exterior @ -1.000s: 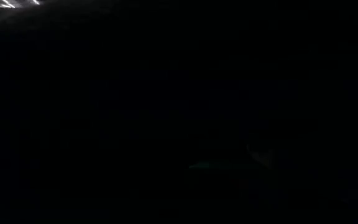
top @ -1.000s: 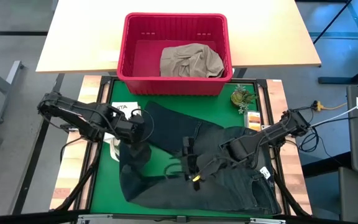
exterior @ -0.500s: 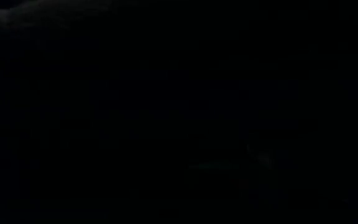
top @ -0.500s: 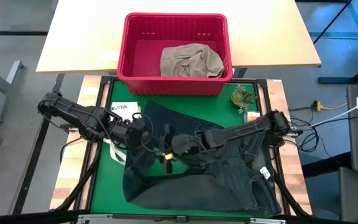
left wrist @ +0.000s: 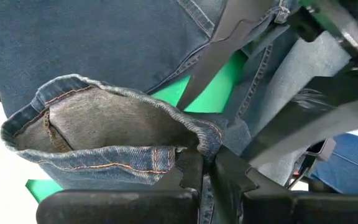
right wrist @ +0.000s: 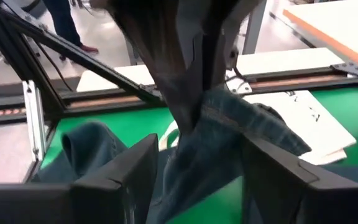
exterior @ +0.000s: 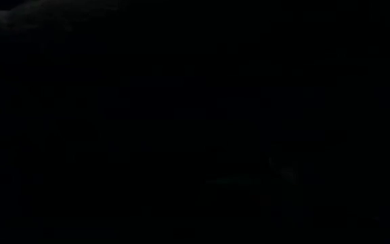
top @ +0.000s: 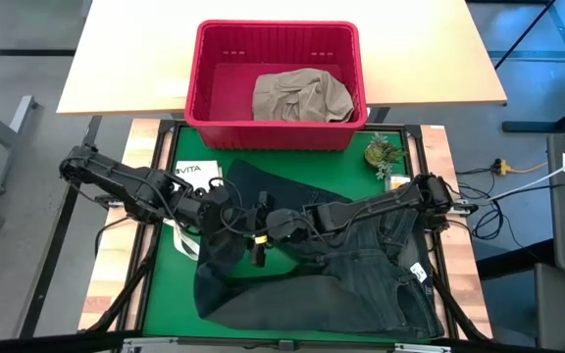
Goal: Fold Laundry from Bin
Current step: Fold the dark blue jeans
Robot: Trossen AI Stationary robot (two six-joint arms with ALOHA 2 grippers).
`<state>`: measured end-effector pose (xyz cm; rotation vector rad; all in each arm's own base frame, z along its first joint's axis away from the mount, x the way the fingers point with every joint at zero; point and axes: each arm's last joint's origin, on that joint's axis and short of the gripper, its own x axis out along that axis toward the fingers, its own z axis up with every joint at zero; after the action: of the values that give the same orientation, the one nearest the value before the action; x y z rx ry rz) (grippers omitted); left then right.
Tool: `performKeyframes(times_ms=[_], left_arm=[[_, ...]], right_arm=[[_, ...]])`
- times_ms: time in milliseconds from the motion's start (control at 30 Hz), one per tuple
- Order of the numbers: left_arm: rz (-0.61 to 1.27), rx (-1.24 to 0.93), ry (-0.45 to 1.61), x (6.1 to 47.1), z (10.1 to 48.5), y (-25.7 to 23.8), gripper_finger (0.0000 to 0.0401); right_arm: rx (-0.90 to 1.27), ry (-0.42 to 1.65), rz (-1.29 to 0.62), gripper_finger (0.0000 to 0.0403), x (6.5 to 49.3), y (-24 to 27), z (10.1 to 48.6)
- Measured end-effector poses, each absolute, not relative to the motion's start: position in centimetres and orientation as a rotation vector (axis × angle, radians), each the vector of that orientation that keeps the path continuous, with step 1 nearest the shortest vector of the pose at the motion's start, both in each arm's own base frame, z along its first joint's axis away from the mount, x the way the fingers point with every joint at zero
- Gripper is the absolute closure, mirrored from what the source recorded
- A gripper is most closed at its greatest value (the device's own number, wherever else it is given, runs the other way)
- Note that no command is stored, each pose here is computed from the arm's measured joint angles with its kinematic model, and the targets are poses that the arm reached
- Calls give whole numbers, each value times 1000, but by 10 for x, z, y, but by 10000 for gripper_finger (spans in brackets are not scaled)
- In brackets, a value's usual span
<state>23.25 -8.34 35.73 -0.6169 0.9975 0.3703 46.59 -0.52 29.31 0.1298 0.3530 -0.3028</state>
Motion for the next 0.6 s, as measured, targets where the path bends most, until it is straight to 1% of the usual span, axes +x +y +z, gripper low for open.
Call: performKeyframes(times_ms=[100,200,267,333,433,467,500,600], left_arm=[[370,-617,997,233,357,-83,386],[369,-617,996,233,357,-83,386],[369,-617,996,233,357,-83,386],[369,-617,996,233,357,-83,386],[360,-588,995,233,357,-83,385],[352,-563,996,232,357,-83,383],[343,-541,999,232,357,-83,379],[313,-487,1008,232,357,-83,357]], right_arm=[[129,355,-302,181,466,-5,293],[130,356,-298,209,466,-5,293],[134,354,-280,244,466,-5,293],[137,359,-257,291,466,-4,293],[131,364,-234,372,466,-3,293],[132,366,-223,386,466,-4,293],[134,368,-209,391,466,-3,293],[151,375,-145,381,467,-2,292]])
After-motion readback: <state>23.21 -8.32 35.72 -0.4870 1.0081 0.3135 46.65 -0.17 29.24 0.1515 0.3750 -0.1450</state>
